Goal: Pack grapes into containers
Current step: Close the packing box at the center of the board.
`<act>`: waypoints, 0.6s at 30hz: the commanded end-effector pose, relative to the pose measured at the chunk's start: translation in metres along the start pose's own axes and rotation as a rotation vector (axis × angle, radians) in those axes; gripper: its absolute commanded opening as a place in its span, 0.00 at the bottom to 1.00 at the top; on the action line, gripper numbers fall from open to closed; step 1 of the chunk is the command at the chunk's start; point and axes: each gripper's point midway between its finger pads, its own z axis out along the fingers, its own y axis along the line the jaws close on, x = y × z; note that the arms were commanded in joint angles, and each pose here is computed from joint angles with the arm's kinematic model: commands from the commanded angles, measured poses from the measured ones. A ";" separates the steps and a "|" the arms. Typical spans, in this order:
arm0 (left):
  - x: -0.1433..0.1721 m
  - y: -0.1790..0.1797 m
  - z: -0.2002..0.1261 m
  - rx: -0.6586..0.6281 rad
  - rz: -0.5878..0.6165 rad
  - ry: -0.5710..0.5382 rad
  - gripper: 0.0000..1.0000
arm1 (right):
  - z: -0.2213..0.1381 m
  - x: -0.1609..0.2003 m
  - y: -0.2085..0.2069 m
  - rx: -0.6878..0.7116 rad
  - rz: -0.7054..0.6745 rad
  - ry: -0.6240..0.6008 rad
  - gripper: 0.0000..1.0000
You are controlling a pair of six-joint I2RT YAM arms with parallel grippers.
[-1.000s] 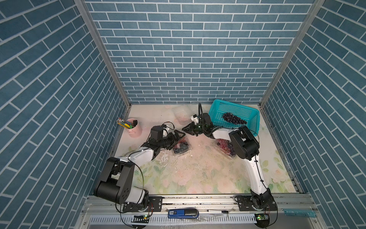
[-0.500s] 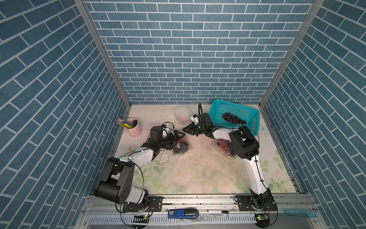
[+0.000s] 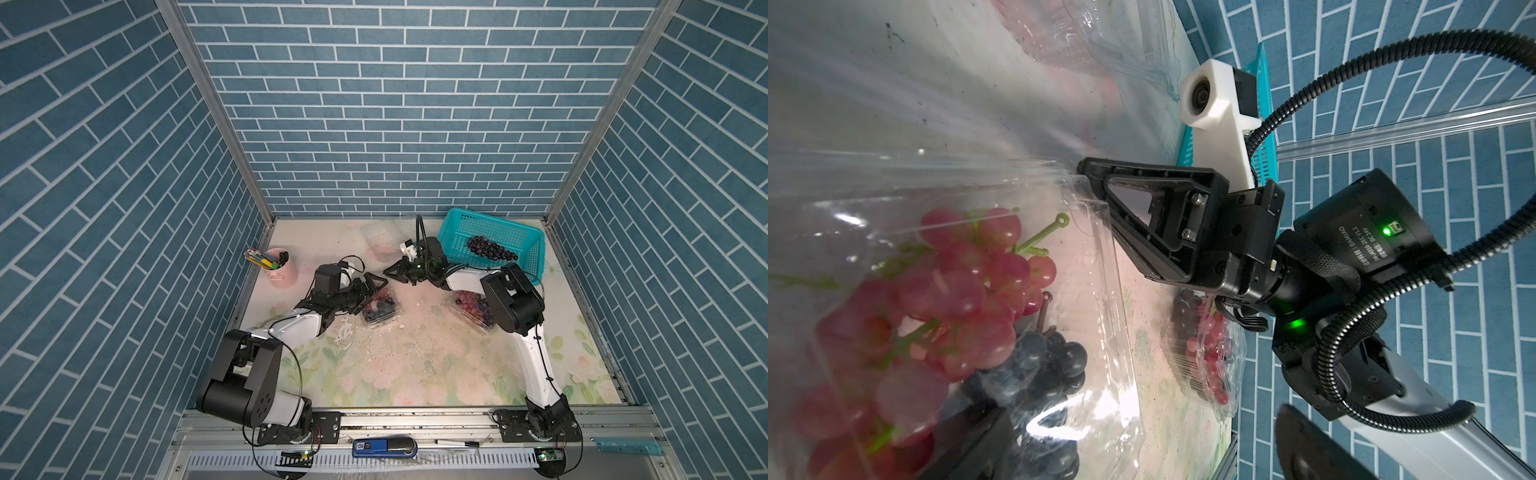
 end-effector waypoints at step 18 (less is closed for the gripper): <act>-0.015 0.026 -0.064 -0.166 -0.070 -0.077 1.00 | -0.072 0.004 0.019 0.184 -0.137 -0.087 0.55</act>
